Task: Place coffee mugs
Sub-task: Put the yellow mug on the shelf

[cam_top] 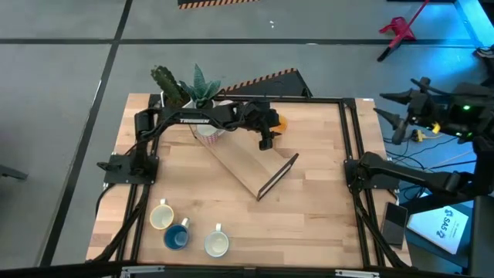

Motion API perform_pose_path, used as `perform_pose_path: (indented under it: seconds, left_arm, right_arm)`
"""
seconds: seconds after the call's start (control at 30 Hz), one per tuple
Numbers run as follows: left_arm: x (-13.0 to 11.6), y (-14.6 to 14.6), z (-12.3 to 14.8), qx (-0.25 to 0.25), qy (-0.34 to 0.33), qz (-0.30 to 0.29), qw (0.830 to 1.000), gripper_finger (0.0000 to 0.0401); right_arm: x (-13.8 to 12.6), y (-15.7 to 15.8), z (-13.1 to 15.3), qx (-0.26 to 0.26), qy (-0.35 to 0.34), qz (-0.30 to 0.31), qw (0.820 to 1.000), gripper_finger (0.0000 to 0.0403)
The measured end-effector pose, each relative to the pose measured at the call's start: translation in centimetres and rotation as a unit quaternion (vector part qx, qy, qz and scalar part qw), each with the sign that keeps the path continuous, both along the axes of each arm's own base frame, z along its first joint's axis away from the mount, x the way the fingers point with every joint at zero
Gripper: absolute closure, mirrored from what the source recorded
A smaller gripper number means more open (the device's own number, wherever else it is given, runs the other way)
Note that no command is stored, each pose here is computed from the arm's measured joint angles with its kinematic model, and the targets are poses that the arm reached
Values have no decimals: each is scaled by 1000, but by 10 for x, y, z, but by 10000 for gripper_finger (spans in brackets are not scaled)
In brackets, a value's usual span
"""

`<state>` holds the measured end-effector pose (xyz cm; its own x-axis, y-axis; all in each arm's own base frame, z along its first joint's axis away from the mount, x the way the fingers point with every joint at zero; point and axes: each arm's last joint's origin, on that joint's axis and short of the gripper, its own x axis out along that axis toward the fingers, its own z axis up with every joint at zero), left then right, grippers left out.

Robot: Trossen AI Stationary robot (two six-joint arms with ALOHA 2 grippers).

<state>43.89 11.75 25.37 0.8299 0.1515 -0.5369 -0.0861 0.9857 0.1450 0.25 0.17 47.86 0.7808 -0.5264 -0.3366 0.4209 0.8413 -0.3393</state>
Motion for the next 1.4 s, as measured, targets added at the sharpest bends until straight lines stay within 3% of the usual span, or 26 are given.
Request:
perform_pose_path:
  seconds: [0.27,0.5,0.8,0.93,1.27,1.4]
  left_arm:
    - [4,1,-16,11,29,-11,999,216]
    - [7,8,-37,18,62,27,998,216]
    - [8,16,-58,11,93,36,995,222]
    - [8,16,-61,20,104,28,994,249]
    - [8,18,-61,38,105,33,993,375]
    - [9,20,-60,42,96,35,994,388]
  right_arm:
    - [14,-9,-15,30,9,34,999,207]
    - [15,-10,-16,32,10,34,999,207]
    - [15,-10,-16,33,9,39,999,207]
    - [15,-10,-16,33,9,39,999,207]
    - [15,-9,-16,36,7,38,999,207]
    - [15,-9,-16,43,4,35,998,207]
